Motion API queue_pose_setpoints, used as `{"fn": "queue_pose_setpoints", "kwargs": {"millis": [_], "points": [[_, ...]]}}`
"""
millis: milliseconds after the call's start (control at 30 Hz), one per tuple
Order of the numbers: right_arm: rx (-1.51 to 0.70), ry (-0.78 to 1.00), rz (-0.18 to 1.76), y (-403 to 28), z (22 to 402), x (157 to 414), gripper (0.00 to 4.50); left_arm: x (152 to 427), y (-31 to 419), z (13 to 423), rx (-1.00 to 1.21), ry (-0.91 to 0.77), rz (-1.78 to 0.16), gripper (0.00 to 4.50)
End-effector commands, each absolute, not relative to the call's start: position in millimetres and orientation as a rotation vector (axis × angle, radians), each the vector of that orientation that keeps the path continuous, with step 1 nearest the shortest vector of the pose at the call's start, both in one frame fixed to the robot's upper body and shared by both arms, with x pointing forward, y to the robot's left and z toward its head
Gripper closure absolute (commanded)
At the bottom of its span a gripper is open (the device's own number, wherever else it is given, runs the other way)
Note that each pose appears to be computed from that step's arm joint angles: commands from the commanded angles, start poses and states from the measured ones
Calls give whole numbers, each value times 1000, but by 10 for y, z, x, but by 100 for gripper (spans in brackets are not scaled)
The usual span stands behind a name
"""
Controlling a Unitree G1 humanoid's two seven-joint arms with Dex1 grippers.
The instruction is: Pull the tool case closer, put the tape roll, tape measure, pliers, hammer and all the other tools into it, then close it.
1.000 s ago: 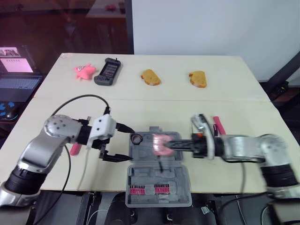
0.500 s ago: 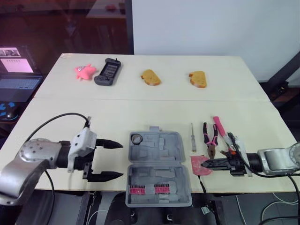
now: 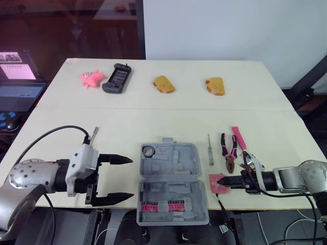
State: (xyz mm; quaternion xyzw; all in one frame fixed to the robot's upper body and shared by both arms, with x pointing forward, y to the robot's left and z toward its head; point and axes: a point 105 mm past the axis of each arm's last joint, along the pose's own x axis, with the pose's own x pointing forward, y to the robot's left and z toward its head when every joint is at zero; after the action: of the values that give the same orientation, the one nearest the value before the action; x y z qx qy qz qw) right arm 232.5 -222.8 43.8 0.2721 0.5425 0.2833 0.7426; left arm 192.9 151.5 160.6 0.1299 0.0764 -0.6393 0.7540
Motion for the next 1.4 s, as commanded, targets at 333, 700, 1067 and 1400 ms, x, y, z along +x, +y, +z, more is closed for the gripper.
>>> {"fn": "queue_pose_setpoints", "kwargs": {"millis": [333,700,1067,1400], "points": [[435,1074,629,-2456,992,2274,7,1963,1404,1661,253,131,-1482,0],[-612,569,855,-2301,1551,2307,7,2095,1357,1624,233,123,-1521,0],[-876,645,1082,-2193,1031,2187,7,2093,1285,1653,221,92,-1526,0],[-865,631,1091,-2150,656,2259,7,2056,1317,1650,234,101,-1469,0]]}}
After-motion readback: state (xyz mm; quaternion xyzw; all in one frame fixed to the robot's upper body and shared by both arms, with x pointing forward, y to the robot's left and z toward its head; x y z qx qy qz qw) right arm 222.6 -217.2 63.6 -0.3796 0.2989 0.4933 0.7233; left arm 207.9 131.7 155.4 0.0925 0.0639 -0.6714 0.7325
